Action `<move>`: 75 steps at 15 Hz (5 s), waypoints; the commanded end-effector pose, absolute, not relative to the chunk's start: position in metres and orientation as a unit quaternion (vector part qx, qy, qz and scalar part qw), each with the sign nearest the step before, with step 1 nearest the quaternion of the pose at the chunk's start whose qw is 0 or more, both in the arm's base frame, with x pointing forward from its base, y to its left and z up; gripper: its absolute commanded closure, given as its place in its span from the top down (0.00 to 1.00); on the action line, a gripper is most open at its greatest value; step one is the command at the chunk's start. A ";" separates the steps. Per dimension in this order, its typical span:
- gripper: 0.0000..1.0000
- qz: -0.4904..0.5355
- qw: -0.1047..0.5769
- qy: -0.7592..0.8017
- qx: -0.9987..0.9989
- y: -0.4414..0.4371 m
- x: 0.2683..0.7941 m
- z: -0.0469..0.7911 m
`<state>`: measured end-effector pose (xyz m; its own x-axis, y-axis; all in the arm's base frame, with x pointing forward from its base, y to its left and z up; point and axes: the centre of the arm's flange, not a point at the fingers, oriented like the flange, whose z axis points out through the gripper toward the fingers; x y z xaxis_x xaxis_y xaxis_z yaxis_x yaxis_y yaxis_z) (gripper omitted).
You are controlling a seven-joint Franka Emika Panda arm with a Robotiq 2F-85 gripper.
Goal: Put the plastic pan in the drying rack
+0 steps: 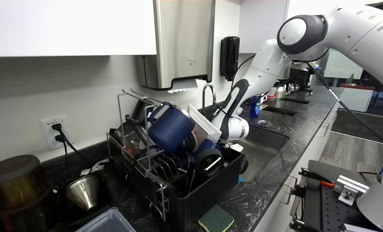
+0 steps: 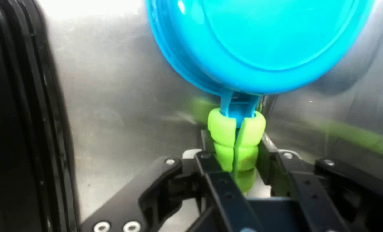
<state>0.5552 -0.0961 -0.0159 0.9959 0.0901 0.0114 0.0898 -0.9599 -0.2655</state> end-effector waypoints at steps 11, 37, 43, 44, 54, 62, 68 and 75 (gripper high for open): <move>0.08 -0.052 0.095 -0.039 -0.993 -0.124 0.544 0.014; 0.08 -0.232 0.047 -0.110 -0.965 -0.117 0.471 0.129; 0.08 -0.267 0.055 -0.138 -0.952 -0.123 0.473 0.161; 0.08 -0.271 0.059 -0.150 -0.949 -0.124 0.473 0.167; 0.08 -0.293 0.096 -0.240 -0.921 -0.136 0.456 0.214; 0.08 -0.269 0.116 -0.330 -0.898 -0.145 0.442 0.237; 0.08 -0.252 0.107 -0.364 -0.890 -0.139 0.447 0.244; 0.08 -0.214 0.074 -0.371 -0.901 -0.082 0.467 0.254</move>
